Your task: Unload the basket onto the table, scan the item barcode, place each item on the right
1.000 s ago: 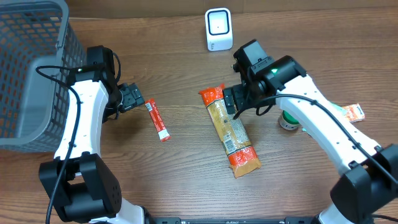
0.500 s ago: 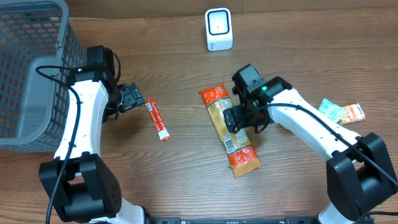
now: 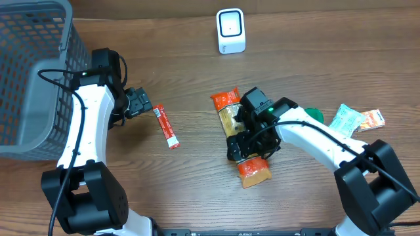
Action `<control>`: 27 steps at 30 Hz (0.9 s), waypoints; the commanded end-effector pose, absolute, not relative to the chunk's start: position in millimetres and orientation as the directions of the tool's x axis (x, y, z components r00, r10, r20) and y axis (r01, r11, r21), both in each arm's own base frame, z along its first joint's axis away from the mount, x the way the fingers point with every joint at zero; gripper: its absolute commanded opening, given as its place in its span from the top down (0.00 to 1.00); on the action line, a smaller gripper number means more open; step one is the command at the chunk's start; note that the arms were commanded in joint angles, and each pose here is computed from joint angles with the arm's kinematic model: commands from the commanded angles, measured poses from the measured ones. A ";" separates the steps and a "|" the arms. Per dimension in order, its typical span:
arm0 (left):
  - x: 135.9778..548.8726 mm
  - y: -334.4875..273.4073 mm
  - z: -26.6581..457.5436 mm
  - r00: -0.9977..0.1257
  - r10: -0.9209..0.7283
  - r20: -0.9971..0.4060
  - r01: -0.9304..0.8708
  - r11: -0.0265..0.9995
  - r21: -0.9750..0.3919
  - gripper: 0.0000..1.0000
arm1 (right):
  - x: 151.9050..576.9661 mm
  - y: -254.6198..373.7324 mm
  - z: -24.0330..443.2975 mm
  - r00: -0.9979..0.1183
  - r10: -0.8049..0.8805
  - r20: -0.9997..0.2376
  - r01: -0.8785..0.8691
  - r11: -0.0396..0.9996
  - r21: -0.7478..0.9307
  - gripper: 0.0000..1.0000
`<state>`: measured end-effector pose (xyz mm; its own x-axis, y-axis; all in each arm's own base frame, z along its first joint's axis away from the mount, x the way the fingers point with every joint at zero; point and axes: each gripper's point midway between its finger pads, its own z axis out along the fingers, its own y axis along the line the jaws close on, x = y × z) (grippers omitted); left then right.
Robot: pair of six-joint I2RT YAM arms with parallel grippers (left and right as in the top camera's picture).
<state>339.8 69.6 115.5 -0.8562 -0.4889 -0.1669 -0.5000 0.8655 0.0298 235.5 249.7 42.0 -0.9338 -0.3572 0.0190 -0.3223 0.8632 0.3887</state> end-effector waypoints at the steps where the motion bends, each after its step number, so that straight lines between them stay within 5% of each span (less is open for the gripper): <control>1: 342.7 70.2 122.3 -0.857 -0.479 -0.190 -0.493 0.870 0.028 0.00 | 233.0 251.4 38.5 -0.929 -0.371 0.015 -0.340 0.866 0.366 0.00; 8: 342.7 70.2 122.3 -0.857 -0.479 -0.190 -0.493 0.870 0.028 0.00 | 258.4 229.3 50.0 -0.954 -0.299 -0.015 -0.295 0.932 0.210 0.02; 16: 342.7 70.2 122.3 -0.857 -0.479 -0.190 -0.493 0.870 0.028 0.00 | 304.4 247.6 106.5 -0.945 -0.250 -0.213 -0.275 0.957 0.096 0.00; 27: 342.7 70.3 122.3 -0.857 -0.479 -0.190 -0.493 0.870 0.029 0.00 | 322.6 248.4 89.1 -0.932 -0.227 -0.282 -0.227 0.973 -0.033 0.00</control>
